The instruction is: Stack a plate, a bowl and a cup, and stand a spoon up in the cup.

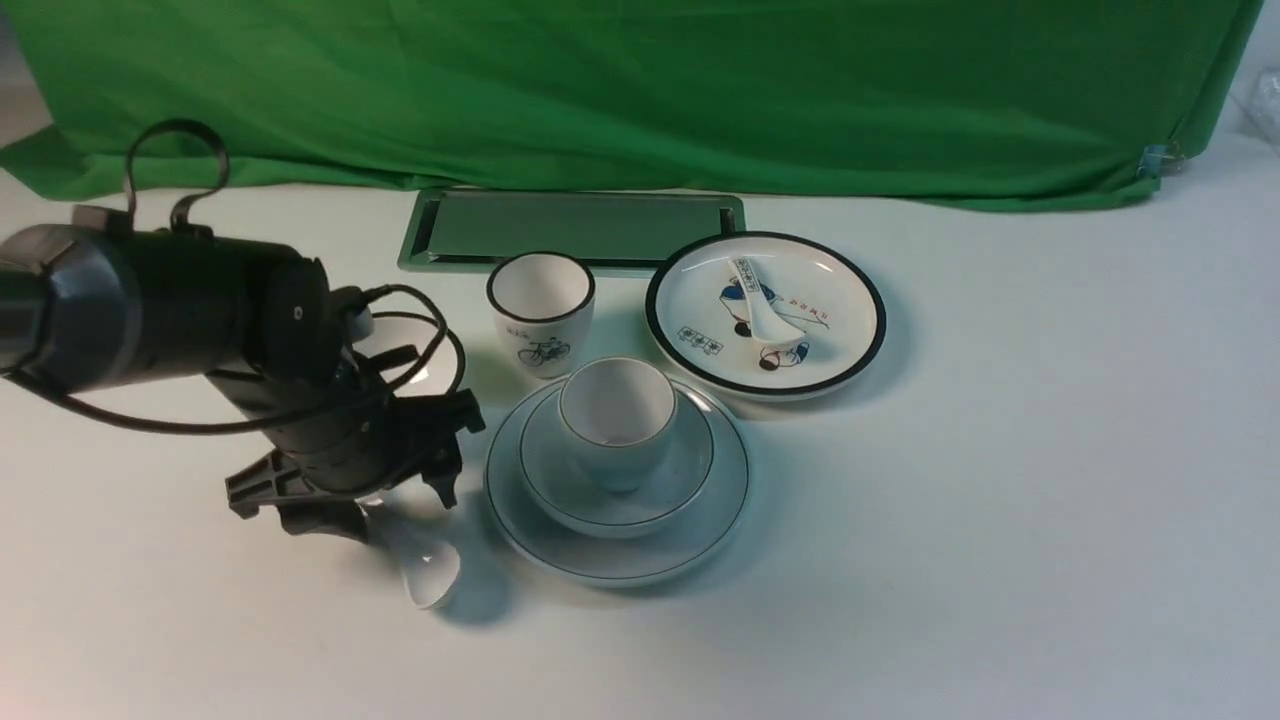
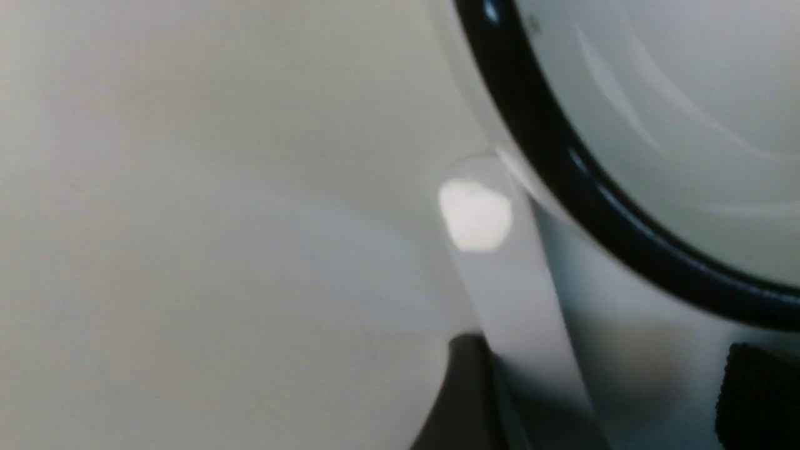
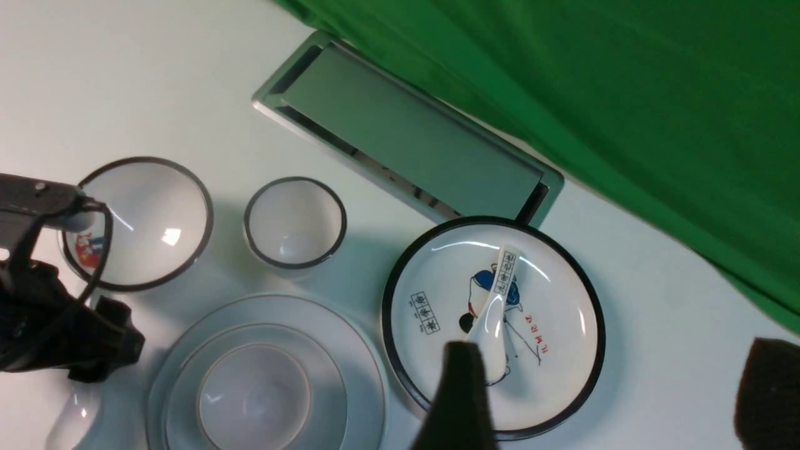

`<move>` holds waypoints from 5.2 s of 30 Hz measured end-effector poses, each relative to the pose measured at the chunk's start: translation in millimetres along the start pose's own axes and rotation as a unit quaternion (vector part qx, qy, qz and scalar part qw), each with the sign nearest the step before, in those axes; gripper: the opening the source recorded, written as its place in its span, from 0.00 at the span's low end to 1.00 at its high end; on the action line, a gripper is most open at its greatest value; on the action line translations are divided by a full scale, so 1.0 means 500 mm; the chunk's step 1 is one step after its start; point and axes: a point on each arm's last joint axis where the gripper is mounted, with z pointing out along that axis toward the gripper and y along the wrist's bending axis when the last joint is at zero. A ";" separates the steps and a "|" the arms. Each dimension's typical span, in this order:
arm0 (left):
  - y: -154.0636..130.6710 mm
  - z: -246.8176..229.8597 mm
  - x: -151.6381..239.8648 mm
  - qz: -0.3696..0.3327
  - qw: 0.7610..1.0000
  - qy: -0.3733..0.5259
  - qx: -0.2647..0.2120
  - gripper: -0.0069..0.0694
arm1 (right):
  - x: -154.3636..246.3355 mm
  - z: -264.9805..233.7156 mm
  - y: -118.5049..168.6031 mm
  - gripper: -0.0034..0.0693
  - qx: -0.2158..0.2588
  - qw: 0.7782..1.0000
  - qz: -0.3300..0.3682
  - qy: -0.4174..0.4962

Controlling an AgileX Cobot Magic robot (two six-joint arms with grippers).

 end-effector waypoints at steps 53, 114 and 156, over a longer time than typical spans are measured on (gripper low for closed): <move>-0.156 -0.163 0.077 0.378 0.737 -0.490 0.270 0.14 | 0.000 0.000 -0.001 0.83 0.002 1.000 0.000 0.000; 0.283 -0.477 0.397 0.166 0.789 -0.533 0.256 0.09 | 0.632 -0.303 0.023 0.09 0.034 0.888 -0.006 -0.458; 0.335 -0.250 0.414 0.162 0.798 -0.575 0.082 0.09 | 0.731 -0.261 0.042 0.28 -0.008 0.856 0.037 -0.515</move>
